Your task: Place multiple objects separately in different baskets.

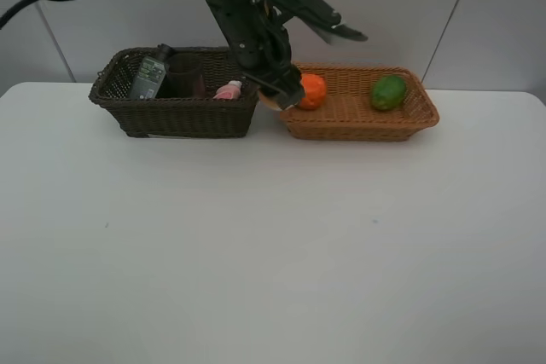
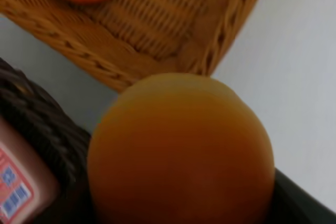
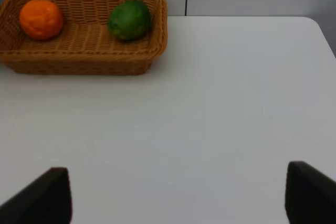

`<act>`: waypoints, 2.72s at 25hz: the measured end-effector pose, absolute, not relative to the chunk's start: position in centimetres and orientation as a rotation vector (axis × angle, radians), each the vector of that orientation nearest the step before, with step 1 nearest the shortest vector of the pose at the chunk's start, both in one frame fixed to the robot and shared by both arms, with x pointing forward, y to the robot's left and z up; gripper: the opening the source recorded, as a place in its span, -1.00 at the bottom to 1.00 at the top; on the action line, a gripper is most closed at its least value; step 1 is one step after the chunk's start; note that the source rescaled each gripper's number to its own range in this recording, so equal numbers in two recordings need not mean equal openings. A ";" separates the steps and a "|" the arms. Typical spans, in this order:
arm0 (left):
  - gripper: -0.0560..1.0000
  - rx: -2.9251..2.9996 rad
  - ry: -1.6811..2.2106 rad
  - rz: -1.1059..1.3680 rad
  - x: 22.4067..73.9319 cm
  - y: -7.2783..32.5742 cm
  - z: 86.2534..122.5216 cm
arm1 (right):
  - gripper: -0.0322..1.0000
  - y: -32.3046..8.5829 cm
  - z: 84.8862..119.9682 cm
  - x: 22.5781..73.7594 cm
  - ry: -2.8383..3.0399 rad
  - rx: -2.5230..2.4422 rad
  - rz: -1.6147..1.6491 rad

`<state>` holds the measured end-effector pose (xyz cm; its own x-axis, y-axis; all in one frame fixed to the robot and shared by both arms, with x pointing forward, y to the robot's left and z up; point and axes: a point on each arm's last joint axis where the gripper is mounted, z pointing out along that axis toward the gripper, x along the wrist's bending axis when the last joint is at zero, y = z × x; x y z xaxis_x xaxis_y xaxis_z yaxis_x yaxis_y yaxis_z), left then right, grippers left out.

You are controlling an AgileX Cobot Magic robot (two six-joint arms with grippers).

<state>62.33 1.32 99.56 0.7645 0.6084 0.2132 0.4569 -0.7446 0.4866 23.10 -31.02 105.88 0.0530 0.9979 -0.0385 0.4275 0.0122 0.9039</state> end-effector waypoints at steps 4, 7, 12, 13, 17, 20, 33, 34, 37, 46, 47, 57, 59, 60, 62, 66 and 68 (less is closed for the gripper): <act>0.49 2.538 0.820 0.511 64.1 0.0 99.5 | 0.39 -31.0 105.9 23.1 1.489 1.532 0.902; 0.49 2.511 0.820 0.515 65.2 -1.1 99.1 | 0.39 -31.0 105.9 23.1 1.489 1.532 0.902; 0.49 2.447 0.821 0.499 66.7 -2.8 98.3 | 0.39 -31.0 105.9 23.1 1.489 1.532 0.902; 0.49 2.442 0.819 0.496 66.9 -3.1 97.9 | 0.39 -31.0 105.9 23.1 1.489 1.532 0.902; 0.49 2.405 0.810 0.507 67.7 -4.1 96.8 | 0.39 -31.0 105.9 23.1 1.489 1.532 0.902; 0.49 2.389 0.810 0.513 68.1 -4.4 95.5 | 0.39 -31.0 105.9 23.1 1.488 1.532 0.901; 0.49 2.321 0.844 0.529 68.5 -4.7 95.2 | 0.39 -31.0 105.9 23.1 1.488 1.532 0.901; 0.49 2.324 0.831 0.539 68.5 -4.7 95.3 | 0.39 -31.0 105.9 23.1 1.488 1.532 0.901; 0.78 2.318 0.800 0.575 68.7 -4.7 95.4 | 0.39 -31.0 105.9 23.1 1.488 1.532 0.901; 0.99 2.308 0.774 0.617 68.9 -4.7 95.6 | 0.39 -31.0 105.9 23.1 1.488 1.532 0.901; 0.99 2.308 0.774 0.617 68.9 -4.7 95.6 | 0.39 -31.0 105.9 23.1 1.488 1.532 0.901; 0.99 2.308 0.774 0.617 68.9 -4.7 95.6 | 0.39 -31.0 105.9 23.1 1.488 1.532 0.901; 0.99 2.308 0.777 0.615 68.9 -4.7 95.6 | 0.39 -31.0 105.9 23.1 1.488 1.532 0.901; 0.99 2.306 0.789 0.609 68.9 -4.7 95.6 | 0.39 -31.0 105.9 23.1 1.488 1.532 0.901; 0.99 2.320 0.820 0.588 68.8 -4.6 95.5 | 0.39 -31.0 105.9 23.1 1.488 1.532 0.901; 0.99 2.411 0.886 0.525 67.8 -3.7 96.6 | 0.39 -31.0 105.9 23.1 1.488 1.532 0.901; 0.99 2.472 0.916 0.489 67.1 -3.1 97.9 | 0.39 -31.0 105.9 23.1 1.488 1.532 0.901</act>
<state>67.06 -3.06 97.93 0.7158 0.6780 0.1672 0.5158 -0.6748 0.5278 23.10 -31.02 105.88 0.0536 0.9978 -0.0393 0.4274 0.0126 0.9040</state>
